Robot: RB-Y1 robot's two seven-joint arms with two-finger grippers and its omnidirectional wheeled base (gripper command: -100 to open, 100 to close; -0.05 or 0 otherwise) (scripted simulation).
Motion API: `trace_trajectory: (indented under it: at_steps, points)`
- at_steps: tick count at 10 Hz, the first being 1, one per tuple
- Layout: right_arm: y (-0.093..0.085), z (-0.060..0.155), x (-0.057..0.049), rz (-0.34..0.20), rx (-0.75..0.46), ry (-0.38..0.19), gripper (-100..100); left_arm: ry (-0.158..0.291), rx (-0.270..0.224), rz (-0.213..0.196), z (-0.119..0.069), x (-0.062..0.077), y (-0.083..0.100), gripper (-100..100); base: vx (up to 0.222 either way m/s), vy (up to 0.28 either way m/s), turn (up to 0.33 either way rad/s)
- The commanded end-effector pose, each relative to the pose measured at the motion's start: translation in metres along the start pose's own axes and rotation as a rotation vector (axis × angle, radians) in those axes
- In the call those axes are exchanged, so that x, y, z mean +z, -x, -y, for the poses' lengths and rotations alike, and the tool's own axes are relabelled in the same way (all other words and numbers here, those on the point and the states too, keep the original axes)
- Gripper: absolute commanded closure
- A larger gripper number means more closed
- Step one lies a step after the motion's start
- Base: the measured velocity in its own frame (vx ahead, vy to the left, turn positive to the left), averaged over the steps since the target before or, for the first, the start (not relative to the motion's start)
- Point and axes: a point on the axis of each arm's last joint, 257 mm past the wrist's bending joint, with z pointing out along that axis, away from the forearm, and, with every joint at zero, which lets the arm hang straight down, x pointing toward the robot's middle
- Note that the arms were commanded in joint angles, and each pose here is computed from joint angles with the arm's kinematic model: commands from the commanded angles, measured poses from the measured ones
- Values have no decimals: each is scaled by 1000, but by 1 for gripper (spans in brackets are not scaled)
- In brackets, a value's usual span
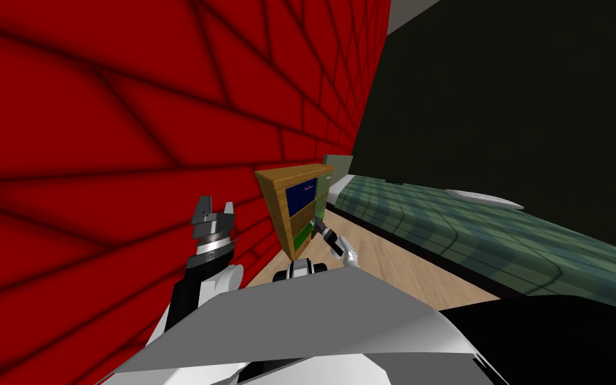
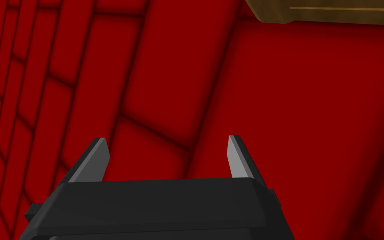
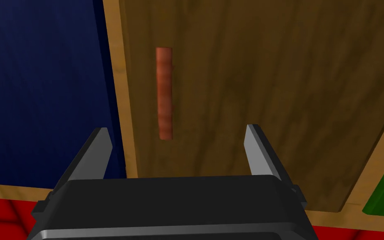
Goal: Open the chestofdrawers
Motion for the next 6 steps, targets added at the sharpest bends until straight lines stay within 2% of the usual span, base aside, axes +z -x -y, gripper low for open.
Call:
trace_trajectory:
  at_steps: [1,4,5,6]
  points:
    - [11,6,12,-14,43,-28,-100,0,0,0,0,0,0,0,1,28,-3]
    - [25,13,25,-25,90,-60,-100,0,0,0,0,0,0,0,0,9,-4]
    - [22,11,23,-23,82,-55,-100,0,0,0,0,0,0,0,0,0,0]
    - [15,18,32,-28,83,-55,-100,0,0,0,0,0,0,0,30,38,37]
